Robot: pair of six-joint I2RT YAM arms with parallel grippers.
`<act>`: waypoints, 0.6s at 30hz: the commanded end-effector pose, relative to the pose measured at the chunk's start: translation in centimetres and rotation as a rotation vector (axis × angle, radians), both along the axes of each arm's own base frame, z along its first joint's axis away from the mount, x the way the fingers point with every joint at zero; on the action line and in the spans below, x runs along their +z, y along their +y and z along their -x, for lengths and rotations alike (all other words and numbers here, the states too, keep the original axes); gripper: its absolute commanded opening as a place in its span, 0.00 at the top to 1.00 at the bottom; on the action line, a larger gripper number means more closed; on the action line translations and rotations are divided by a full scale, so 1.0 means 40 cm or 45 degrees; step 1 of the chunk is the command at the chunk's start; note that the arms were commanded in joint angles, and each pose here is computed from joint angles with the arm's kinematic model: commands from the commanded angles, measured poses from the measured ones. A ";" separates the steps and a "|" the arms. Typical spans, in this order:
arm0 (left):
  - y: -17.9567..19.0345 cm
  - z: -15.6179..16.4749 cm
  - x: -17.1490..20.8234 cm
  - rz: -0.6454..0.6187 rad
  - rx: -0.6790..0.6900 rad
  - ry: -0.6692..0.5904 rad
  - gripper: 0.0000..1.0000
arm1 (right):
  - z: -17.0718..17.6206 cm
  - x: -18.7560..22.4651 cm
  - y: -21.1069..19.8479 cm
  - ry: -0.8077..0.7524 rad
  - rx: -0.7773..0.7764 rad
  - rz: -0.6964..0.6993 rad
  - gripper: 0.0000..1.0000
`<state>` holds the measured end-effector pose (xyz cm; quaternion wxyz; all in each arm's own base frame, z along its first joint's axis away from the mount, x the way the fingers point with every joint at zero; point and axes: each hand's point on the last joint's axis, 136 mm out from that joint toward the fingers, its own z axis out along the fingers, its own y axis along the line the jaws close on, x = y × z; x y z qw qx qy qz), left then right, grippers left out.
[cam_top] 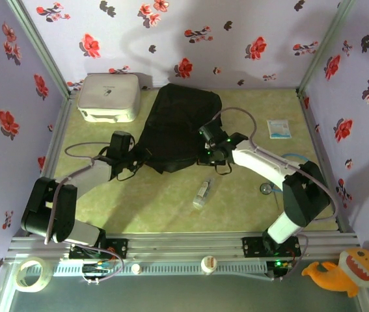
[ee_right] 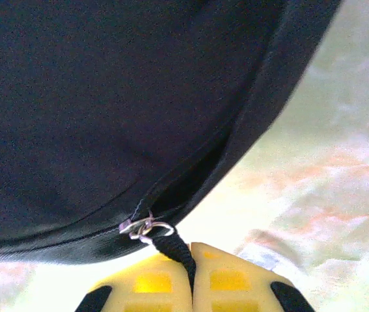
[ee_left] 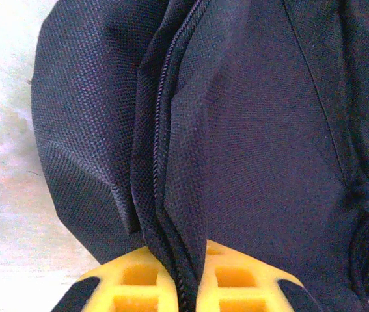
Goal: Pack books, pencil case, and school supplies into a backpack
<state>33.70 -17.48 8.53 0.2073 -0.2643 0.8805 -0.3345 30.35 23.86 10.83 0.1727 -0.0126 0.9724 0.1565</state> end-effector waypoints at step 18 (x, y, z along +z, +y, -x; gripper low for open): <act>-0.006 0.112 -0.083 -0.189 -0.272 0.161 1.00 | -0.208 -0.039 -0.272 -0.005 -0.326 0.558 0.91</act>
